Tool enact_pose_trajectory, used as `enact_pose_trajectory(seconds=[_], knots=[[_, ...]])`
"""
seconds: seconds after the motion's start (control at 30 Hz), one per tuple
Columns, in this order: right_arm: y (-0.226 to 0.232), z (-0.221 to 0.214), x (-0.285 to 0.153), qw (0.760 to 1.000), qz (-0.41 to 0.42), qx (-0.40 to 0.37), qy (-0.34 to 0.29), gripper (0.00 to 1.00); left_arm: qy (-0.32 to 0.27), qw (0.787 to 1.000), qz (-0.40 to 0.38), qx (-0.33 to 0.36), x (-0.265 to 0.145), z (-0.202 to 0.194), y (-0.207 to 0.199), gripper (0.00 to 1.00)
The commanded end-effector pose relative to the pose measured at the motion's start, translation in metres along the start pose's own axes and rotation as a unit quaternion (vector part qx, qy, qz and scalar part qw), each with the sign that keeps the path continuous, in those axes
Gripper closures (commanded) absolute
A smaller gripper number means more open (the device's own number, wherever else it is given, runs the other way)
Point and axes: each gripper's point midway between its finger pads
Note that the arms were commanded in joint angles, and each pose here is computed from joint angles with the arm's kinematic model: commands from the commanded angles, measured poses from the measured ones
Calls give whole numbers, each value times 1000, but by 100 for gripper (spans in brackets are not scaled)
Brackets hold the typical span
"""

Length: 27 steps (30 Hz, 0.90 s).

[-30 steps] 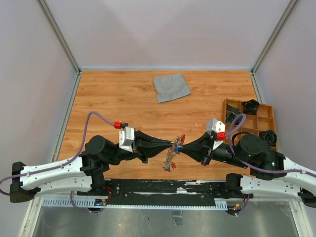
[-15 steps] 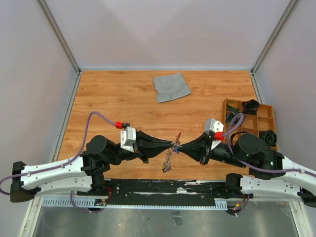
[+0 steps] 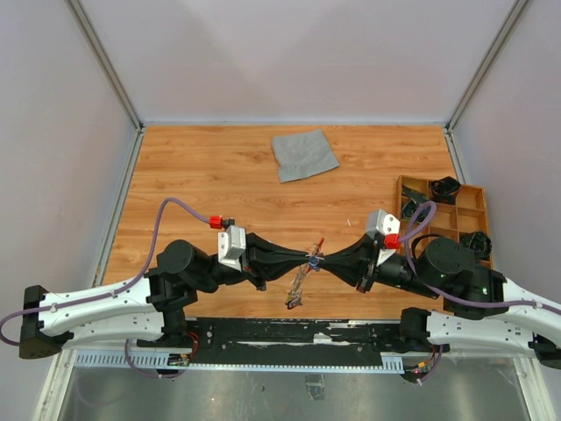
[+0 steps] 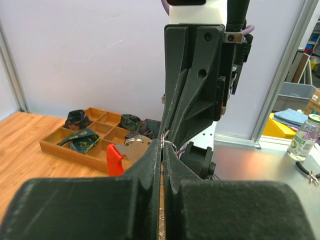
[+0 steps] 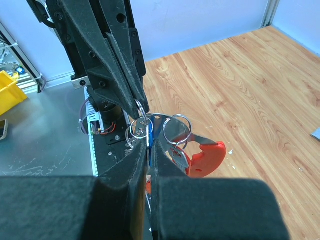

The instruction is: Put the keys on the keyring

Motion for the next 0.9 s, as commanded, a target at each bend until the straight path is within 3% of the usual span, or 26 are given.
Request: enact_pose_trajectory(seconds=[0.0, 0.07, 0.27, 0.53, 0.63, 0.87], knots=[[-5, 17, -4, 1000, -11, -1, -28, 96, -27, 1000, -14, 5, 2, 18, -8, 100], [-6, 14, -5, 1000, -12, -1, -23, 93, -28, 1000, -12, 5, 2, 19, -8, 100], [-12, 2, -12, 1000, -28, -9, 4, 68, -23, 1000, 11, 7, 1, 20, 0, 99], [-30, -8, -28, 996, -71, -37, 35, 57, -2, 998, 63, 8, -2, 12, 19, 99], [-44, -15, -32, 991, -108, -47, 58, 48, 12, 995, 95, 9, -6, 4, 31, 99], [-74, -42, -30, 960, -189, -81, 187, 23, 44, 983, 180, -6, -24, -15, 66, 99]])
Point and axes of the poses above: each gripper's point midway between its finger pads, its own x axis out along the fingers, its own y axis along the line the jaws close on, z = x × y, and after that the axes turned 8 degrees about -x, right-handed
